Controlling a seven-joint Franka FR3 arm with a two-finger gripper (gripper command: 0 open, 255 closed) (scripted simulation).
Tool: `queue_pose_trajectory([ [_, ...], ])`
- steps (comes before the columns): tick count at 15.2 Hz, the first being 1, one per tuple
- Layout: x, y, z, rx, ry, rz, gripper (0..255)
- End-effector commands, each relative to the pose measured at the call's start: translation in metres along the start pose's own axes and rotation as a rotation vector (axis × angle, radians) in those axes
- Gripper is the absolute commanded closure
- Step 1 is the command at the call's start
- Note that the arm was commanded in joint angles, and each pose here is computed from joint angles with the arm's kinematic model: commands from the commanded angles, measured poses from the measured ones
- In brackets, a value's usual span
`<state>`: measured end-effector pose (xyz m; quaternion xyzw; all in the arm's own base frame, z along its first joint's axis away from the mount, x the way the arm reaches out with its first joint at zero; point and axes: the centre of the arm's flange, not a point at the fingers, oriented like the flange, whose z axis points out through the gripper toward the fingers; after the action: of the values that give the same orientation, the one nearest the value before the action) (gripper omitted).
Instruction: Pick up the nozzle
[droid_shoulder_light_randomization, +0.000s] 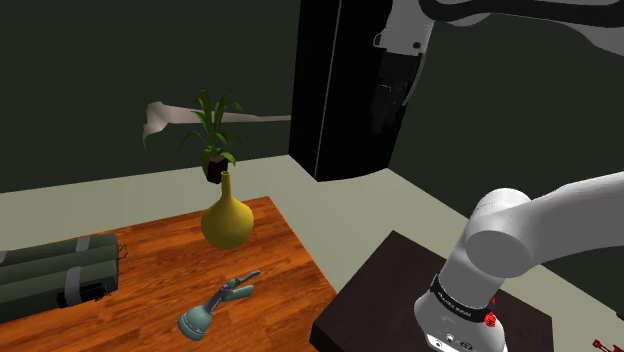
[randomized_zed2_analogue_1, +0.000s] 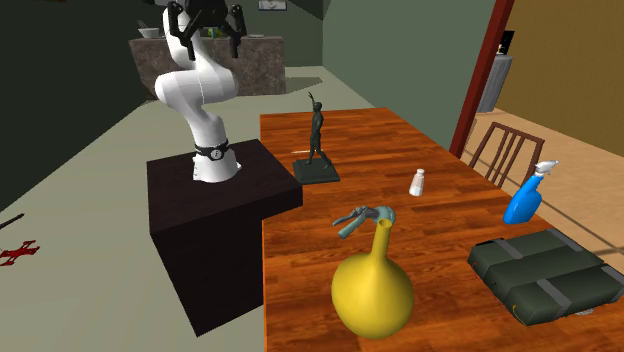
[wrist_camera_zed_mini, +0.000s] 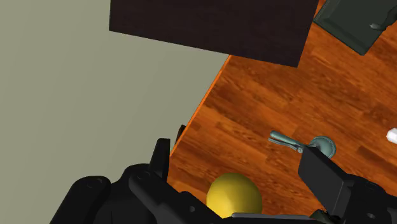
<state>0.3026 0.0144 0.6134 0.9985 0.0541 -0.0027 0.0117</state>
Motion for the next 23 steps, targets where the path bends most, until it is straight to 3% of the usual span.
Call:
queue_pose_trajectory([
  [1,0.000,0.000,0.000,0.000,0.000,0.000,0],
  [12,0.091,-0.046,0.103,0.012,-0.003,-0.319,0],
  [23,0.162,-0.118,0.206,0.024,-0.006,-0.638,0],
])
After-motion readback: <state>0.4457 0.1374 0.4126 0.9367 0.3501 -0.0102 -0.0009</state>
